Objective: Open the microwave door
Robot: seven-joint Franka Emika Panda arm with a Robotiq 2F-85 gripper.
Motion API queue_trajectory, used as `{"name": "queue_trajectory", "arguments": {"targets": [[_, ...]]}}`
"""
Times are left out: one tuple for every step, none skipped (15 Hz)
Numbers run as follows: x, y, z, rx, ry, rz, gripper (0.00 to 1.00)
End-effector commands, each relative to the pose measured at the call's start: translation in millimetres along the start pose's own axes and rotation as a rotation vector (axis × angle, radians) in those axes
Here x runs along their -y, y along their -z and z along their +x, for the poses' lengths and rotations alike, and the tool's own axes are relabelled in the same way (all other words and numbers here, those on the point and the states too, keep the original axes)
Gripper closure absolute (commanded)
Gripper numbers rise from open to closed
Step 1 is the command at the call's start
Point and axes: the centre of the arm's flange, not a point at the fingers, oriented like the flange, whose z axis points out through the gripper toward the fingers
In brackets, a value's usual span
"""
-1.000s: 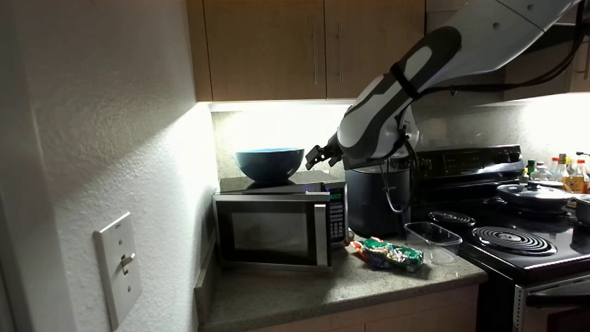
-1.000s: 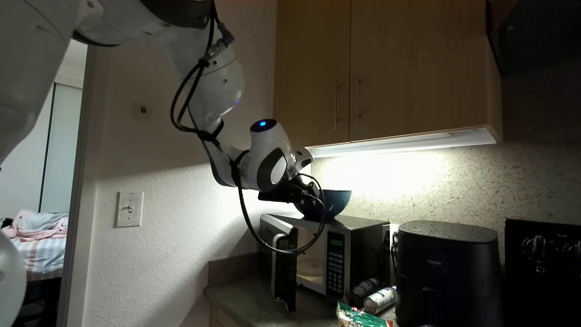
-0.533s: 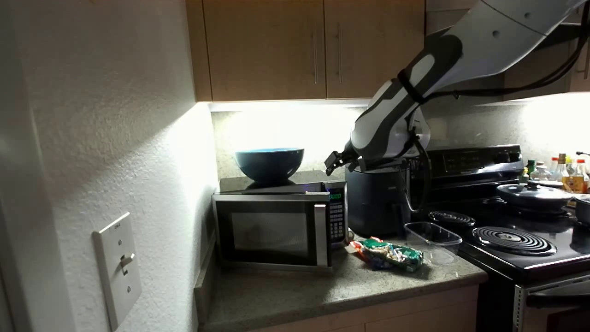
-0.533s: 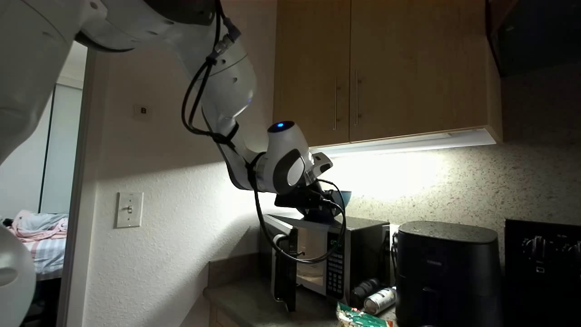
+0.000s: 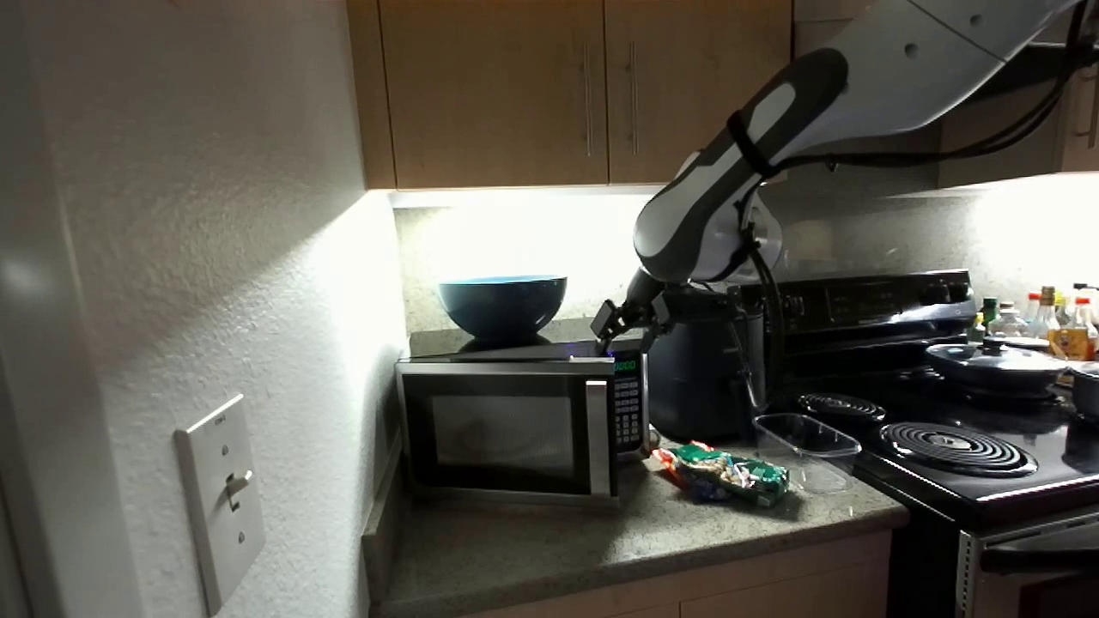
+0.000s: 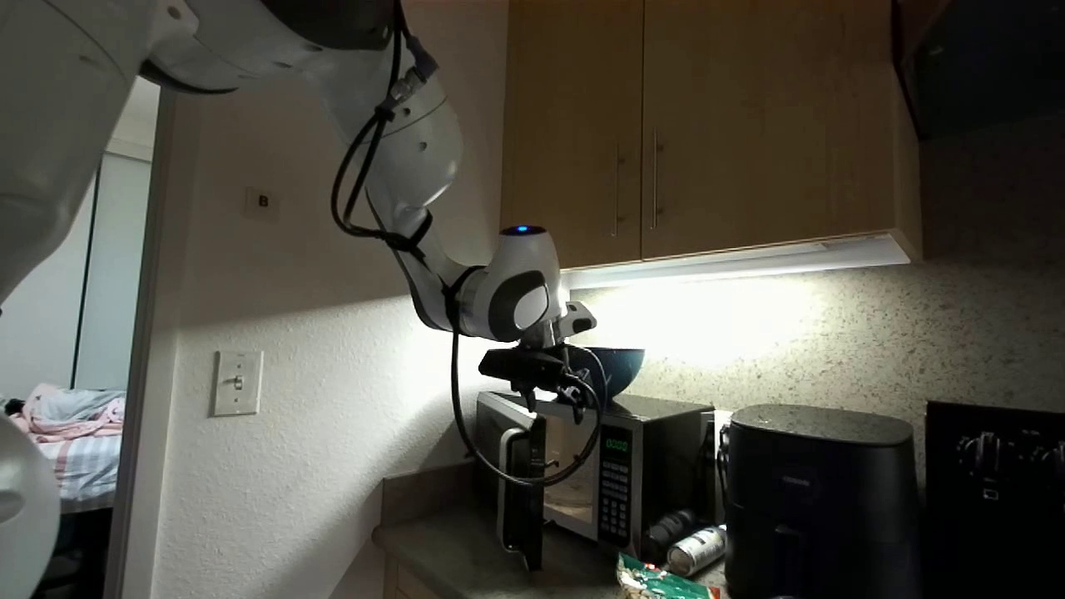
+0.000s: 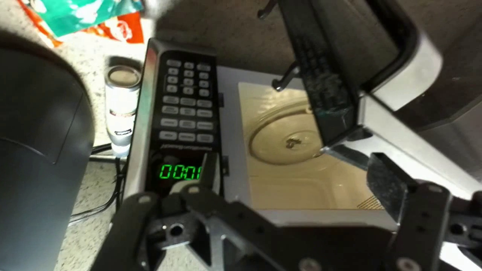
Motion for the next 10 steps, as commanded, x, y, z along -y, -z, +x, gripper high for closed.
{"name": "queue_trajectory", "arguments": {"targets": [[7.8,-1.3,4.8,0.097,-0.009,0.060,0.00],[10.3,-1.2,4.7,0.118,-0.015,0.070,0.00],[11.6,-0.7,5.2,0.132,-0.019,0.076,0.00],[12.5,-0.1,5.8,0.128,-0.014,0.067,0.00],[11.6,0.4,8.7,0.046,0.006,0.029,0.00],[11.3,4.3,11.9,0.003,0.018,0.028,0.00],[11.7,8.6,15.2,-0.050,0.025,0.024,0.00],[11.3,10.4,19.0,-0.092,0.028,0.016,0.00],[9.7,9.4,22.7,-0.127,0.029,0.005,0.00],[8.6,7.2,25.0,-0.148,0.029,-0.001,0.00]]}}
